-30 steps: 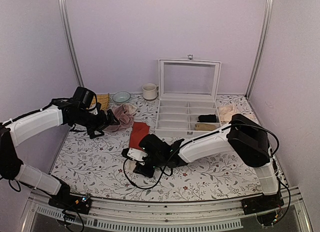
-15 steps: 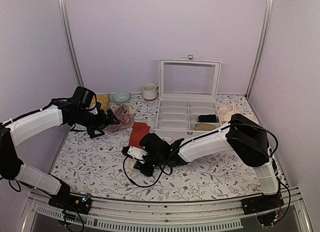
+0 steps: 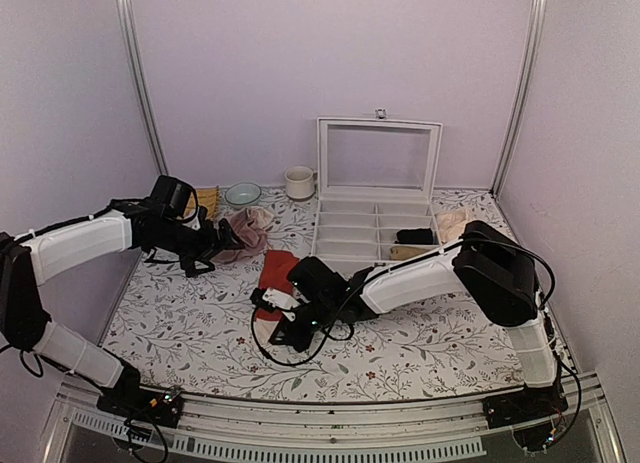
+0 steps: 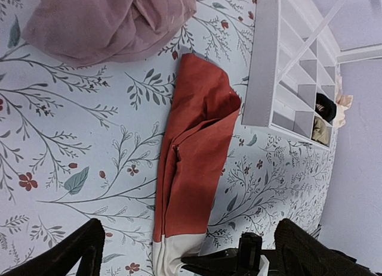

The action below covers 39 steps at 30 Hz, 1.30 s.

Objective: Roll the underwear
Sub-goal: Roll the underwear at the center of the board.

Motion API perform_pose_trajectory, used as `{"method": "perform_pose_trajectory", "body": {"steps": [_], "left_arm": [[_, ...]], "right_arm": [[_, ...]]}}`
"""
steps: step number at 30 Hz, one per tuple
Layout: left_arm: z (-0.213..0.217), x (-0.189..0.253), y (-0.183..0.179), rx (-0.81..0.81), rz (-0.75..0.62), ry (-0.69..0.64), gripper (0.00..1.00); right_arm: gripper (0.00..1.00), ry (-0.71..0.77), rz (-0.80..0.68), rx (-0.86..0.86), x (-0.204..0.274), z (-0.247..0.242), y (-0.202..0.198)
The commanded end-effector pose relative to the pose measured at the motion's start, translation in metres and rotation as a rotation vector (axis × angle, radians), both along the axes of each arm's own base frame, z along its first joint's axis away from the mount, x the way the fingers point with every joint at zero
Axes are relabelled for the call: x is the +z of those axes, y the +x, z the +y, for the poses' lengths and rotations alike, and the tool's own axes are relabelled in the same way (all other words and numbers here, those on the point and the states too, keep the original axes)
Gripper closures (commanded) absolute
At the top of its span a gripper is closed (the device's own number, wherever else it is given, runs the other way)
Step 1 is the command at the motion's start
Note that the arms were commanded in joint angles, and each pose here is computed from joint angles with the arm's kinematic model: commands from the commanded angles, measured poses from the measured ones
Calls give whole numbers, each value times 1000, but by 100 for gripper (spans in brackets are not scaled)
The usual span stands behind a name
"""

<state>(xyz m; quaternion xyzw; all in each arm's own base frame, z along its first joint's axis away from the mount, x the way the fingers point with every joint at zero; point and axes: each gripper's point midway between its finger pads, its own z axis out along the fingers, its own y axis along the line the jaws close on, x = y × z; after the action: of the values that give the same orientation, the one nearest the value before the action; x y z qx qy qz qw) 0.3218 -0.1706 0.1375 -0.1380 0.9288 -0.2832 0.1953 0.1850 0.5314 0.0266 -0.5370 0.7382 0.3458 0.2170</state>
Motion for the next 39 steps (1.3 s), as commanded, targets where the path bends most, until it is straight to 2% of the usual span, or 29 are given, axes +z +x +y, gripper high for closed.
{"method": "perform_pose_trajectory", "body": {"steps": [1, 5, 10, 15, 17, 23, 39], "left_arm": [[-2, -10, 1, -21, 2, -23, 1], [-5, -21, -5, -33, 19, -47, 10], [-9, -27, -10, -42, 22, -86, 15], [-17, -31, -12, -72, 8, -127, 30], [-21, -33, -14, -86, 4, -152, 39], [-33, -52, -21, -122, 49, -195, 58], [-49, -58, -11, -164, 54, -194, 63]], "right_arm": [[100, 30, 115, 16, 37, -5, -11], [100, 68, 157, 16, 53, -5, -5], [100, 102, 200, 8, 69, -4, 3], [100, 133, 212, 3, 87, -1, 11], [100, 139, 219, -1, 91, -1, 14], [100, 133, 217, -1, 94, 1, 16], [100, 124, 222, -84, 89, 3, 53]]}}
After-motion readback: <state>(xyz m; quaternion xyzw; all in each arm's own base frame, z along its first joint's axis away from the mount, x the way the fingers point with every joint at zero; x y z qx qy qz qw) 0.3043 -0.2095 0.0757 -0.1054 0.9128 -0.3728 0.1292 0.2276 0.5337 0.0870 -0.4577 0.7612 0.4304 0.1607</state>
